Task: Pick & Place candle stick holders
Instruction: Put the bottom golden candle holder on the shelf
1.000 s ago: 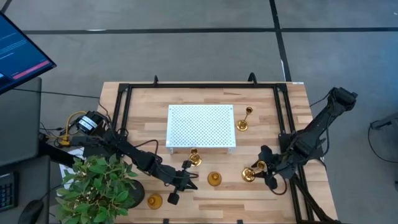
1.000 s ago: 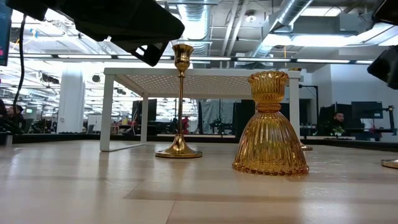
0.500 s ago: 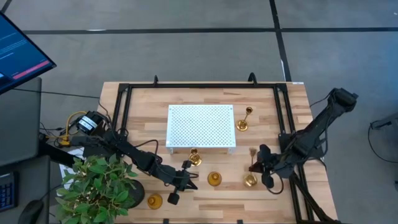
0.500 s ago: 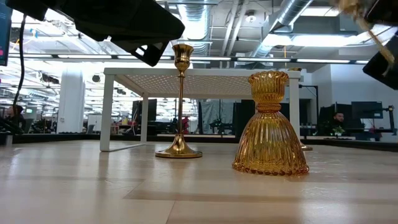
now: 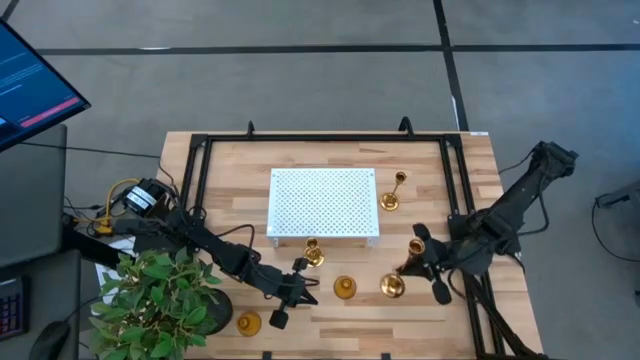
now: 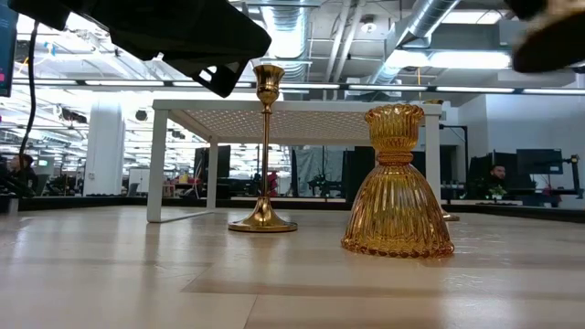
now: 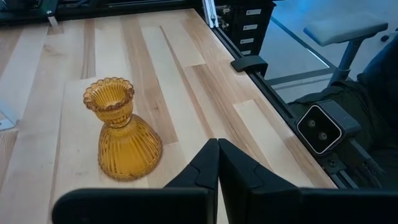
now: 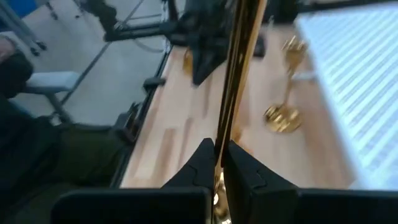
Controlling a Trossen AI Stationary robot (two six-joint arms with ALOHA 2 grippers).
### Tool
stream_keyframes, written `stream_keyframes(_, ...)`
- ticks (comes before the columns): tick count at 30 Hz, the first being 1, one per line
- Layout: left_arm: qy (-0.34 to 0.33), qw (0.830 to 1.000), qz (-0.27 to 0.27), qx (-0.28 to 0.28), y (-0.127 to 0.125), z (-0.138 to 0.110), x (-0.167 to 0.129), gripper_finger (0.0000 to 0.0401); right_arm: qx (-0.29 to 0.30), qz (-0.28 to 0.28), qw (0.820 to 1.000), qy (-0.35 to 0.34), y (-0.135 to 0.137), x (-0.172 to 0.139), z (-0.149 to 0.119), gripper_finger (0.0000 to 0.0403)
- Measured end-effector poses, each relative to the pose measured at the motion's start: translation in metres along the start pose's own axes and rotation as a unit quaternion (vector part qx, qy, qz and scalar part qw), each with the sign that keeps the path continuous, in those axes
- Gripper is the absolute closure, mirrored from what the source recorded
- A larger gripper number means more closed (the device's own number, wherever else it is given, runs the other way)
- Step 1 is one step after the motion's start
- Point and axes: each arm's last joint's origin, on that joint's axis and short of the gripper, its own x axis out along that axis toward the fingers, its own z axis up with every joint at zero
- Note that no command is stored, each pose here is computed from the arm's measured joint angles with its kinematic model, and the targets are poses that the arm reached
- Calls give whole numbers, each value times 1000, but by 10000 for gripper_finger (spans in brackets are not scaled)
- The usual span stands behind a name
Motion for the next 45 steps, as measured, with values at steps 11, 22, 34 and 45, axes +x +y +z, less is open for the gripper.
stream_keyframes(11,2,1000,-26,-11,-2,7,-9,393,-41,-59,997,-23,-60,7,50,402)
stream_keyframes(22,17,999,-29,-9,-4,8,-14,393,-19,-130,990,-46,-139,5,70,402)
stream_keyframes(34,19,999,-29,-8,-4,8,-14,393,13,-172,985,-20,-206,26,66,403)
stream_keyframes(45,19,999,-29,-8,-4,8,-14,393,16,-206,978,-17,-231,29,63,403)
